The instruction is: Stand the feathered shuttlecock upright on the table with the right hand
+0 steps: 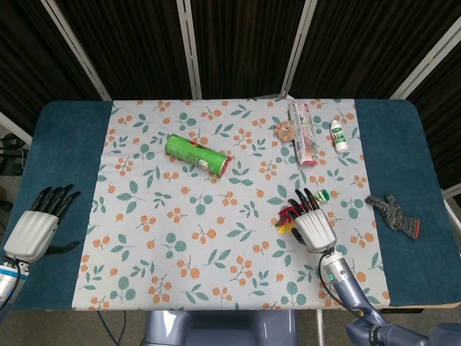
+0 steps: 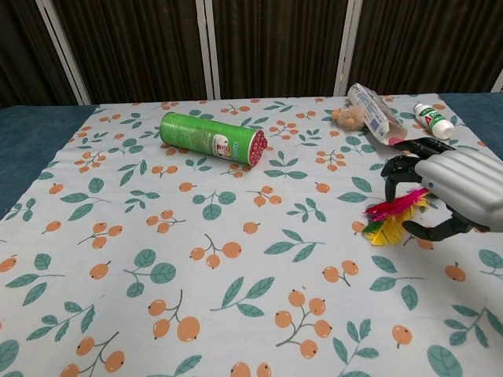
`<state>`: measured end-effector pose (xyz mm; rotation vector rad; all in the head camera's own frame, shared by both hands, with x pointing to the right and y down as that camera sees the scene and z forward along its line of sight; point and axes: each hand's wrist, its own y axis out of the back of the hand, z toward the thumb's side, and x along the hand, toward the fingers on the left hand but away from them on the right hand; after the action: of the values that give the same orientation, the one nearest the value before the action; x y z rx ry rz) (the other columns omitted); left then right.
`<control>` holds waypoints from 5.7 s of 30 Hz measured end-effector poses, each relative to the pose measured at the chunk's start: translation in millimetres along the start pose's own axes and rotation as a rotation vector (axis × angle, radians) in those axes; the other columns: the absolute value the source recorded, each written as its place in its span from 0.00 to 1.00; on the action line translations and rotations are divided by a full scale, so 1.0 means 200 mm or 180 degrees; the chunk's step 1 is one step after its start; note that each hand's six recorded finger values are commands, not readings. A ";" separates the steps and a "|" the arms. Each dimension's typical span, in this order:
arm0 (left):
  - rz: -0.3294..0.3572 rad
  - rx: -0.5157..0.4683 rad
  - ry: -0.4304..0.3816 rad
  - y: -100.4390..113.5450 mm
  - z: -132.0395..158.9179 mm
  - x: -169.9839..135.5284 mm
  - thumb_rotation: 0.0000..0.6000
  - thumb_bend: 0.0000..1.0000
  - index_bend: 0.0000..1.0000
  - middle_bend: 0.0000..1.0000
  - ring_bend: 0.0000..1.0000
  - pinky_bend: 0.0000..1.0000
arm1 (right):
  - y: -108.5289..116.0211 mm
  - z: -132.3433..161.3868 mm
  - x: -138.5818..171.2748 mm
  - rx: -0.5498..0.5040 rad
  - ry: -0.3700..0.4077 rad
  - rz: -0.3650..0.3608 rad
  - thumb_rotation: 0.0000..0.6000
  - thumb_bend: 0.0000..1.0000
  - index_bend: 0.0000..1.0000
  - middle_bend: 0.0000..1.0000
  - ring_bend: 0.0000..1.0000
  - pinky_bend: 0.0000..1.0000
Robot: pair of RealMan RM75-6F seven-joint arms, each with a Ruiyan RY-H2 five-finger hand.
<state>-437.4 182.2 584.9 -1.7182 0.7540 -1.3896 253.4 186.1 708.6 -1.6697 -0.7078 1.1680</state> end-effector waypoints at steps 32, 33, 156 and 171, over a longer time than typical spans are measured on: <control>-0.0006 -0.0011 0.0003 0.00 0.00 0.00 0.88 0.17 0.07 0.00 0.00 0.00 | -0.09 0.01 -0.06 -0.0179 -0.0201 -0.0131 1.00 0.25 0.54 0.30 0.02 0.00; -0.0007 -0.0011 0.0003 0.00 0.00 0.00 0.88 0.17 0.07 0.00 0.00 0.00 | -0.09 0.01 -0.06 -0.0184 -0.0201 -0.0131 1.00 0.25 0.54 0.30 0.02 0.00; -0.0012 -0.0022 0.0017 0.00 0.00 0.01 0.88 0.17 0.07 0.00 0.00 0.00 | 0.47 -0.25 -0.10 -0.0058 -0.0616 -0.0715 1.00 0.34 0.23 0.11 0.00 0.00; -0.0011 -0.0026 0.0017 0.00 0.00 0.00 0.89 0.17 0.07 0.00 0.00 0.00 | 0.61 -0.34 0.08 0.0119 -0.0725 -0.0709 1.00 0.31 0.19 0.04 0.00 0.00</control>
<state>-436.5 181.7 585.5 -1.7233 0.7610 -1.3958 315.8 127.3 597.0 -1.3992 -0.9819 1.2129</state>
